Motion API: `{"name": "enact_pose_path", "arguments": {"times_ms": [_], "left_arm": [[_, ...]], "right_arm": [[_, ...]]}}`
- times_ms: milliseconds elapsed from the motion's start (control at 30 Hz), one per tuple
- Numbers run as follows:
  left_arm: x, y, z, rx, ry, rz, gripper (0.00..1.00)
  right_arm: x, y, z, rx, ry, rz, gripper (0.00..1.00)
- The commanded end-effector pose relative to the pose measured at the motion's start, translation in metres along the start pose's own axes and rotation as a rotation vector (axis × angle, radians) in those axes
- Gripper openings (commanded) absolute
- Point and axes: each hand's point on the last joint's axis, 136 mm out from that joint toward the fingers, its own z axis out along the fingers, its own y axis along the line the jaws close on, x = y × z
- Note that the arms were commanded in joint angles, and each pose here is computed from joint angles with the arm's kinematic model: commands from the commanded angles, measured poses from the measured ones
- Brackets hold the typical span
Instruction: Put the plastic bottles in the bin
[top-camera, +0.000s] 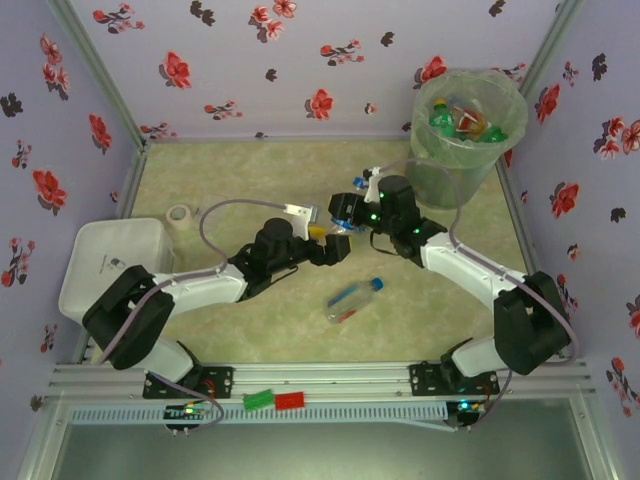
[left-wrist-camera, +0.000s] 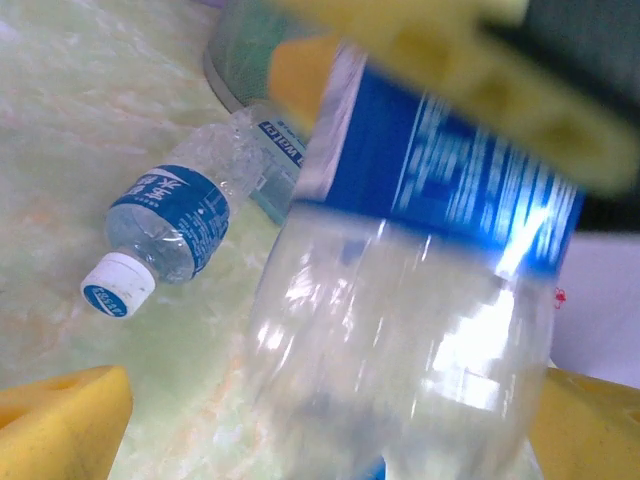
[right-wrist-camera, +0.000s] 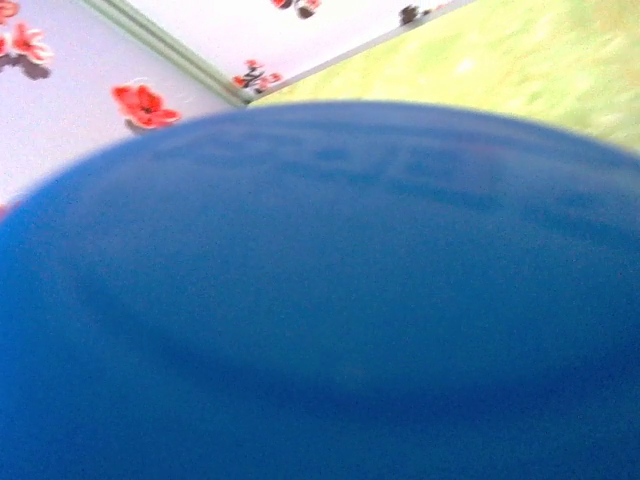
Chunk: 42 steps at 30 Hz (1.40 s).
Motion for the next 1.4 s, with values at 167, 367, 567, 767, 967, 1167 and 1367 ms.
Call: {"name": "enact_pose_path", "arguments": {"times_ms": [167, 367, 567, 767, 967, 1167, 1367], "left_arm": [[-0.019, 0.012, -0.012, -0.027, -0.091, -0.044, 1.00], [-0.010, 0.067, -0.013, -0.235, -0.010, -0.149, 1.00], [-0.015, 0.097, -0.028, -0.381, 0.025, -0.098, 1.00], [-0.013, 0.100, -0.038, -0.388, 0.012, -0.106, 1.00], [-0.009, 0.103, -0.048, -0.406, 0.031, -0.049, 1.00], [-0.013, 0.102, -0.053, -0.424, 0.030, -0.028, 1.00], [-0.009, 0.105, -0.056, -0.425, 0.023, -0.057, 1.00]], "right_arm": [[-0.114, -0.004, -0.059, 0.119, -0.216, -0.123, 0.46], [-0.195, -0.002, -0.111, 0.255, -0.348, -0.245, 0.47], [-0.261, -0.040, -0.151, 0.434, -0.474, -0.232, 0.47], [-0.300, -0.101, -0.157, 0.573, -0.600, -0.139, 0.47], [-0.319, -0.149, -0.130, 0.560, -0.636, -0.049, 0.46], [-0.322, -0.178, -0.109, 0.567, -0.586, 0.019, 0.53], [-0.326, -0.183, -0.110, 0.602, -0.554, 0.021, 1.00]]}}
